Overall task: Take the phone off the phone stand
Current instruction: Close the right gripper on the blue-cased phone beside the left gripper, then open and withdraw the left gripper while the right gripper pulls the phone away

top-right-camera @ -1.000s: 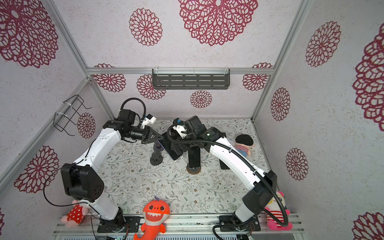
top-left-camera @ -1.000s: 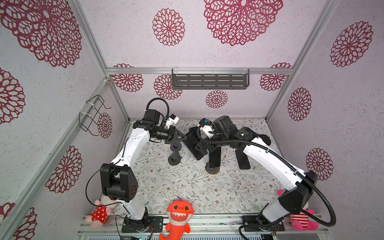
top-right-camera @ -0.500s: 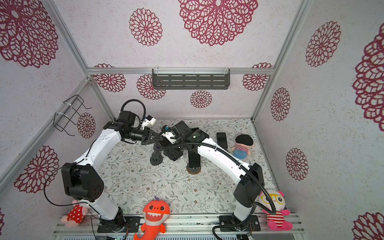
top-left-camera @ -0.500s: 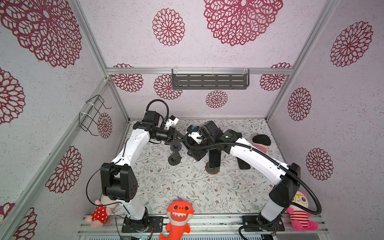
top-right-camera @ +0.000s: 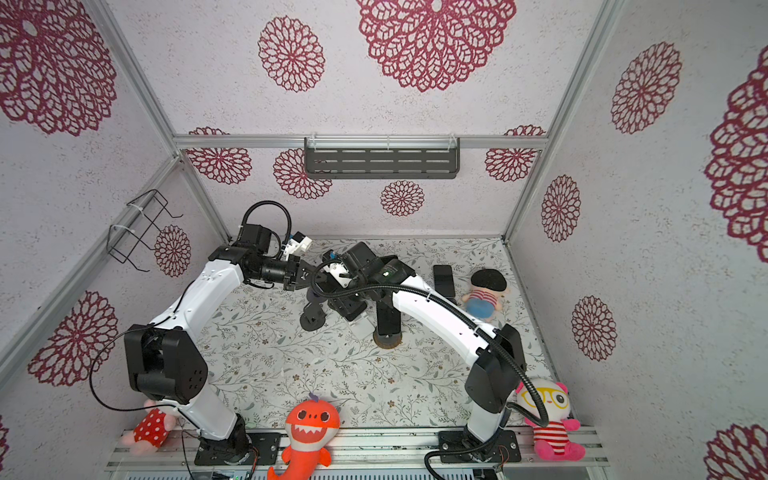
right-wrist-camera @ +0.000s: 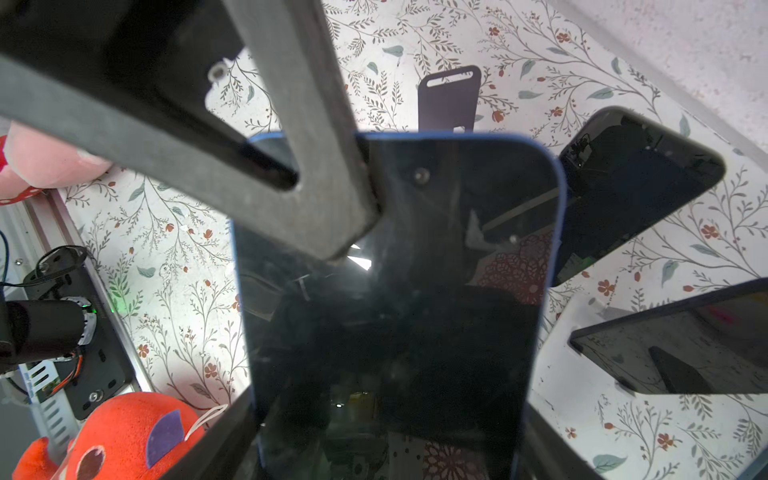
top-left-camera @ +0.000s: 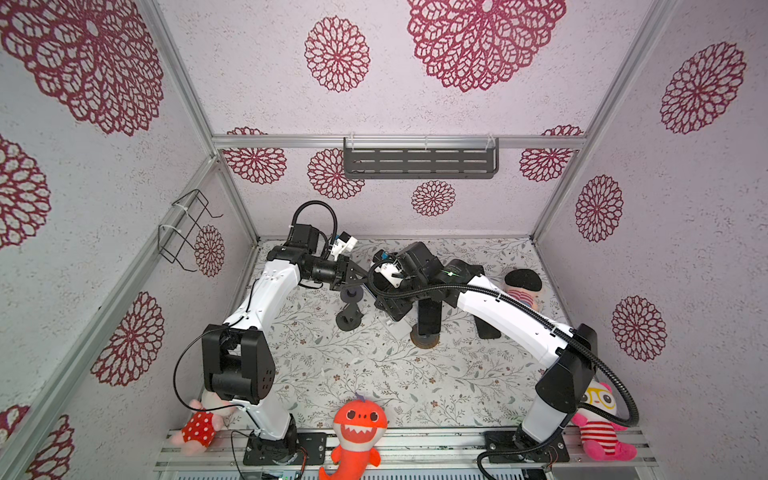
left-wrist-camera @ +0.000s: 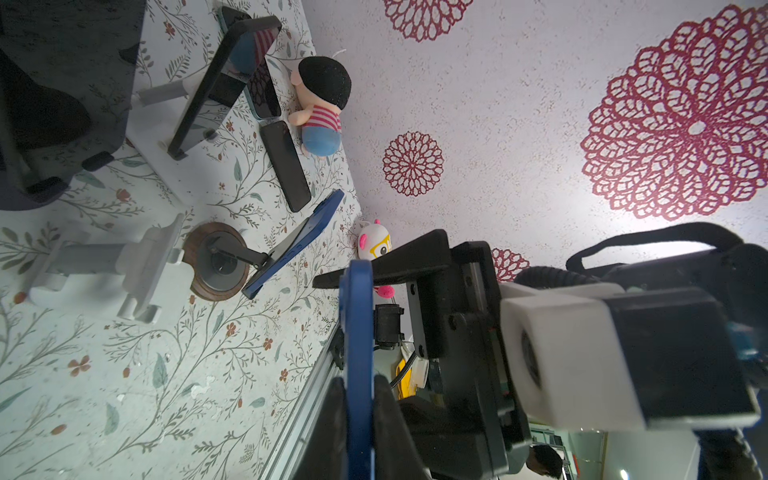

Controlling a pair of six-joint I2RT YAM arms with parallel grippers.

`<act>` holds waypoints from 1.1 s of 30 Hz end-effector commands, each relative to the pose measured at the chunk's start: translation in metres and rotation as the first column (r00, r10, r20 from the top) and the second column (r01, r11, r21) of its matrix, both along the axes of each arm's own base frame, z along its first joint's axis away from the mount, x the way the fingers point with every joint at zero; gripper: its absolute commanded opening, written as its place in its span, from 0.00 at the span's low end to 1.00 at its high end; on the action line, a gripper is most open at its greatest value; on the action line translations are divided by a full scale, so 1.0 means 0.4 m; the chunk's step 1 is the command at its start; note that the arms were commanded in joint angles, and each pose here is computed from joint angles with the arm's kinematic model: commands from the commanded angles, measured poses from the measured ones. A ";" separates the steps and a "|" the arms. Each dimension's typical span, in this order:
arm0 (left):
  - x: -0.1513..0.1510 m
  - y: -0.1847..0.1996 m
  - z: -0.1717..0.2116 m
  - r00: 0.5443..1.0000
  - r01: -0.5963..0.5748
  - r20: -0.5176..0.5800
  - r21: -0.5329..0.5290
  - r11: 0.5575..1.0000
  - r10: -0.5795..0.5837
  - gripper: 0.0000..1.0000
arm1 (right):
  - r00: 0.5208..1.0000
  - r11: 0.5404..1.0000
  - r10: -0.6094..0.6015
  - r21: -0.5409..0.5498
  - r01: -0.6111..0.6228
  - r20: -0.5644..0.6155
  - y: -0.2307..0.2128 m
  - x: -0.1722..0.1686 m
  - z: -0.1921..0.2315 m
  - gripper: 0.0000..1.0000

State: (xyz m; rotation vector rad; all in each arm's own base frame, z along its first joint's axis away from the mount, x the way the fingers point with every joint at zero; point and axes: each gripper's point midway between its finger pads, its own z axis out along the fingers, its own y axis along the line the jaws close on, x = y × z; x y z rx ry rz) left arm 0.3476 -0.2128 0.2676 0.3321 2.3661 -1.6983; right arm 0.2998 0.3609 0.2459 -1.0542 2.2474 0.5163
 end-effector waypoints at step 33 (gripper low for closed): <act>0.027 0.117 0.087 0.978 -0.128 0.155 -0.075 0.989 0.138 0.70 | 0.935 0.924 -0.328 0.252 0.288 0.132 -0.137 0.136 0.204 0.43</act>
